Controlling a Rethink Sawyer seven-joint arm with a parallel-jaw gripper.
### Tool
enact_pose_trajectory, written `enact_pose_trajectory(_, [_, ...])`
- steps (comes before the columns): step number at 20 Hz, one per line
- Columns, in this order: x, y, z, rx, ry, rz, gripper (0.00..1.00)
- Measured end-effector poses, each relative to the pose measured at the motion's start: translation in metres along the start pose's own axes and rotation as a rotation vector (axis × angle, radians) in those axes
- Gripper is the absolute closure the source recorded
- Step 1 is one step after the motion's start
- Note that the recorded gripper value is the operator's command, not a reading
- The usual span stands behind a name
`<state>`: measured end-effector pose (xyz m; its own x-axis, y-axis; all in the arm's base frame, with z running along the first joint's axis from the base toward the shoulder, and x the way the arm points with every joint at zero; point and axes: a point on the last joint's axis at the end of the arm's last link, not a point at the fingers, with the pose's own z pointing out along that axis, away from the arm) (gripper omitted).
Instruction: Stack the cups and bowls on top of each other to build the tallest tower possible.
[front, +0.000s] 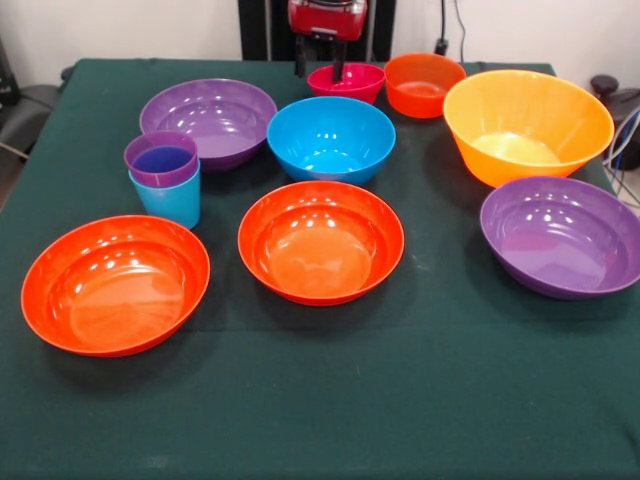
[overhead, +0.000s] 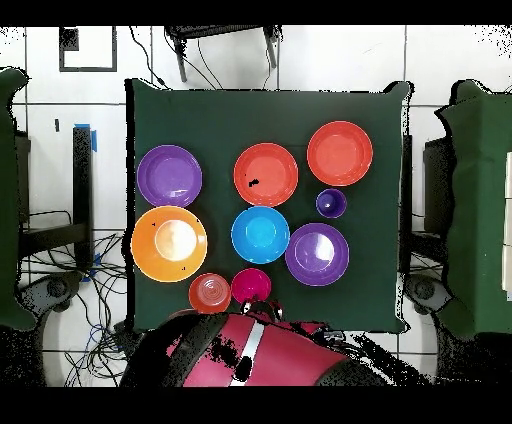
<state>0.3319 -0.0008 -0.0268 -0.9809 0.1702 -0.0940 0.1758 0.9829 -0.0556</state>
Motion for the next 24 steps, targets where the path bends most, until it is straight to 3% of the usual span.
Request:
enact_pose_trajectory(9, [-0.006, -0.003, 0.002, -0.016, -0.025, 0.023, 0.0])
enact_pose_trajectory(19, [-0.02, 0.002, 0.001, -0.051, -0.138, 0.025, 0.0])
enact_pose_trajectory(20, [-0.019, 0.002, 0.004, -0.06, -0.155, 0.028, 1.0])
enact_pose_trajectory(24, [-0.017, 0.003, 0.005, -0.068, -0.165, 0.03, 1.0])
